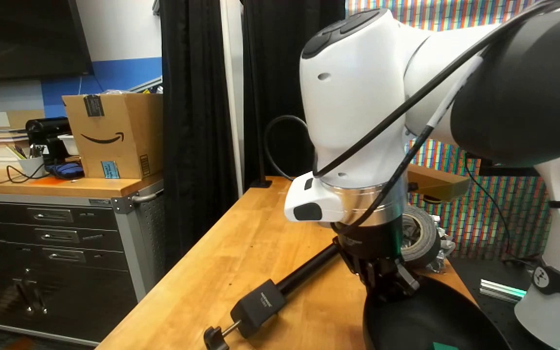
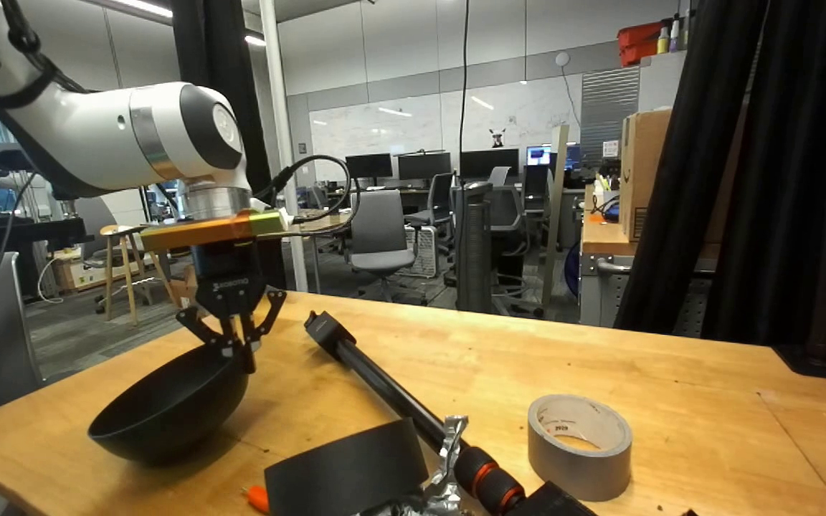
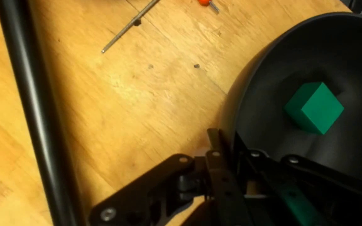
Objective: Move the bowl to the left.
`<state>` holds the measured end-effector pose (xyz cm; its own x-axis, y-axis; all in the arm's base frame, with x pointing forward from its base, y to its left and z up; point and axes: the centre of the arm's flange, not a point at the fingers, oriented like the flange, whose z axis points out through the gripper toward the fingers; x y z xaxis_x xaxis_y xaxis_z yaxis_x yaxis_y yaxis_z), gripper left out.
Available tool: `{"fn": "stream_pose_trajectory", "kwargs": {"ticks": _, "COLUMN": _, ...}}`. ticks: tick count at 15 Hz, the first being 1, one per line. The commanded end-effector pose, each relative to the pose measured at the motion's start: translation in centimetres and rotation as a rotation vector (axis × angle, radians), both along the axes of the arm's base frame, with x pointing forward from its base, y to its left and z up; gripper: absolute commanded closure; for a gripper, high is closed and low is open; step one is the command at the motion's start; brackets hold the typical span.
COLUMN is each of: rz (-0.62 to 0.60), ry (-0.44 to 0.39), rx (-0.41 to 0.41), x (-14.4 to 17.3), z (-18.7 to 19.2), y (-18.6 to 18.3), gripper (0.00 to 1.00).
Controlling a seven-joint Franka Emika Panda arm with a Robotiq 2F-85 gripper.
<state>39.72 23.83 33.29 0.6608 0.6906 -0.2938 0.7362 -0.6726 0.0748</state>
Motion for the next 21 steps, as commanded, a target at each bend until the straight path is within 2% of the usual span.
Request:
{"fn": "stream_pose_trajectory", "kwargs": {"ticks": 1, "rz": 0.097, "ry": 0.029, "rx": 0.000, "x": 2.0, "z": 0.6, "y": 3.2, "gripper": 0.97}}
{"fn": "stream_pose_trajectory", "kwargs": {"ticks": 7, "rz": 0.181, "ry": 0.047, "rx": 0.034, "x": 3.2, "z": 0.7, "y": 6.3, "gripper": 0.97}}
{"fn": "stream_pose_trajectory", "kwargs": {"ticks": 21, "rz": 0.298, "ry": 0.066, "rx": 0.082, "x": 6.6, "z": 1.3, "y": 11.0, "gripper": 0.97}}
